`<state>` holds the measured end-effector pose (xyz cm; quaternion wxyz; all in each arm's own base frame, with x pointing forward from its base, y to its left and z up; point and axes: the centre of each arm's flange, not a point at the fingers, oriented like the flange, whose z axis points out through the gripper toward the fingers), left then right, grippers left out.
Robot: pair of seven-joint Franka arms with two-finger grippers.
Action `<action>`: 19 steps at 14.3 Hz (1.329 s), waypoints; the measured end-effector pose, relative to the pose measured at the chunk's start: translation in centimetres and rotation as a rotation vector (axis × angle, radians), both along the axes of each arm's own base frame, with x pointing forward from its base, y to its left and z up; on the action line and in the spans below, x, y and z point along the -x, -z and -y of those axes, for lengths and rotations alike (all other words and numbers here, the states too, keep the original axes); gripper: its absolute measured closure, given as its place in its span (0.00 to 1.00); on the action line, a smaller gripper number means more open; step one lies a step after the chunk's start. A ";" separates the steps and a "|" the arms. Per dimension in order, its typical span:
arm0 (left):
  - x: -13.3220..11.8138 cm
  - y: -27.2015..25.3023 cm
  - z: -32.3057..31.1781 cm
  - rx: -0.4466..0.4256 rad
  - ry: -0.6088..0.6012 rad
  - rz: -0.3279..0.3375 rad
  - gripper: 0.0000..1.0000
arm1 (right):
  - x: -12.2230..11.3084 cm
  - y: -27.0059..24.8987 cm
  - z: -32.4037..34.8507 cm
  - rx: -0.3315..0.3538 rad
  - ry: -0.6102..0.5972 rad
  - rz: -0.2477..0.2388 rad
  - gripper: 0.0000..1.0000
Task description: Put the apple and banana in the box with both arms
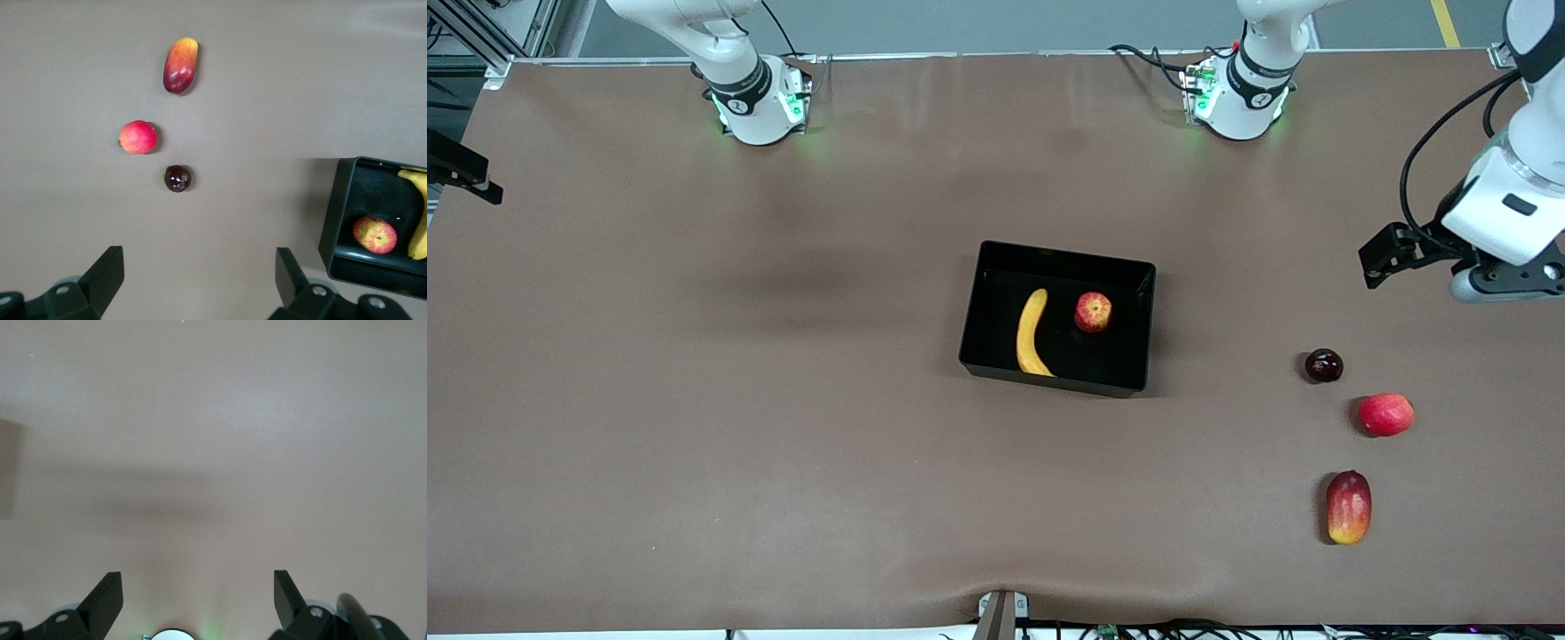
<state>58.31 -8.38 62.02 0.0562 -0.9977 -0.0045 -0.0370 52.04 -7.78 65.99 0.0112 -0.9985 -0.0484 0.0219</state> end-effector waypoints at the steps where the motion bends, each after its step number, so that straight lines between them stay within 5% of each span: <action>1: 0.3 0.1 0.3 -0.003 0.002 -0.003 0.00 | 0.0 0.0 0.0 0.000 0.000 0.000 0.00; 11: 5.6 -1.1 -0.4 0.062 0.018 -0.022 0.00 | 0.0 0.0 0.1 0.000 0.001 0.000 0.00; 19: 6.5 -3.2 -2.0 0.072 -0.006 -0.009 0.00 | 0.0 0.0 0.1 0.000 0.001 0.001 0.00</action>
